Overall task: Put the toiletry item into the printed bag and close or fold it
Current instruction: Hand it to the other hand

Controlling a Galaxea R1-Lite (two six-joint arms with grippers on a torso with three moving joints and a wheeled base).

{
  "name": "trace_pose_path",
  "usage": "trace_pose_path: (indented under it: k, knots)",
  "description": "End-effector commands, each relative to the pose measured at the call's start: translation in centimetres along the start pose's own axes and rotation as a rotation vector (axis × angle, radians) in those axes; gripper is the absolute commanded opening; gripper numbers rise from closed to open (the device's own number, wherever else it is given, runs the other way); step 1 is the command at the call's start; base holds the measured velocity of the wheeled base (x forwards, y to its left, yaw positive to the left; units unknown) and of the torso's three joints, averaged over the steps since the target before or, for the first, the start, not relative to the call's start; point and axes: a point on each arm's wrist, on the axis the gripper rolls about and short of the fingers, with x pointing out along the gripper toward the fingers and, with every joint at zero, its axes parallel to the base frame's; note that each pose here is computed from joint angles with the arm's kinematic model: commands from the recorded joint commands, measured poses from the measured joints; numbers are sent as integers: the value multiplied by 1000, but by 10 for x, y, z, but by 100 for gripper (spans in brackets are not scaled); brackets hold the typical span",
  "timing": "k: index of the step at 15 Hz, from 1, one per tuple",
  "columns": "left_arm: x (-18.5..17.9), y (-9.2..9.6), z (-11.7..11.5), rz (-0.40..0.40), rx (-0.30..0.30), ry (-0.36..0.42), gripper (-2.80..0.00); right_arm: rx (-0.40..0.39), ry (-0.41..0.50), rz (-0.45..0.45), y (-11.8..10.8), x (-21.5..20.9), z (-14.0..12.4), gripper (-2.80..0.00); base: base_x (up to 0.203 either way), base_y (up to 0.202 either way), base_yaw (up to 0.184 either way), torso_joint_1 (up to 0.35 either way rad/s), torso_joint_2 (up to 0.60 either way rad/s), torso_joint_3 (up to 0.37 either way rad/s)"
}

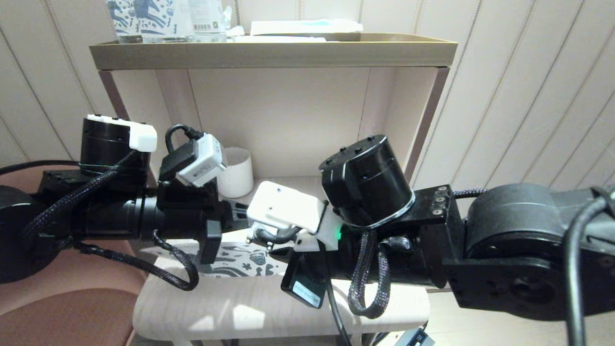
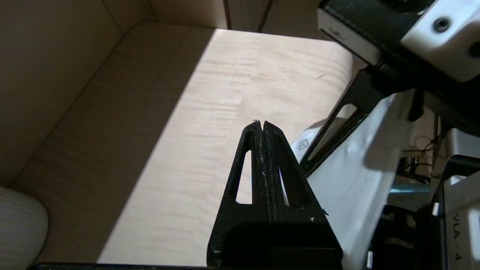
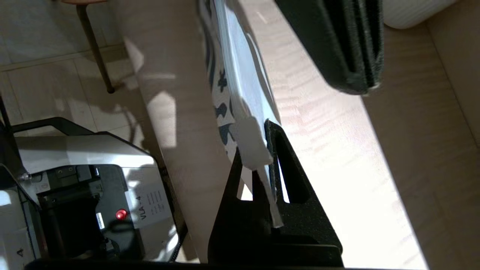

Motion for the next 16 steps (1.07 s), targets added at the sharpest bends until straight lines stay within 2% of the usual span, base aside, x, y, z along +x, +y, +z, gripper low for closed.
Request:
trace_pose_path:
  k: [1, 6, 13, 14, 16]
  knots:
    - [-4, 0, 5, 14, 3, -10, -280, 0, 2, -6, -2, 0, -1, -280, 0, 0, 0, 0, 0, 0]
    - [-20, 7, 13, 66, 13, -30, -280, 1, 1, -9, -3, -1, -1, -280, 0, 0, 0, 0, 0, 0]
    - [-28, 1, 19, 50, -1, -21, -280, 7, 2, -23, -8, -2, -2, -280, 0, 0, 0, 0, 0, 0]
    - [-29, 2, 17, 38, -5, -26, 0, 7, -1, -23, -9, -2, -1, -280, 0, 0, 0, 0, 0, 0]
    - [-34, 4, 18, -1, 2, -59, 0, 10, 1, -28, -11, -1, -2, -280, 0, 0, 0, 0, 0, 0]
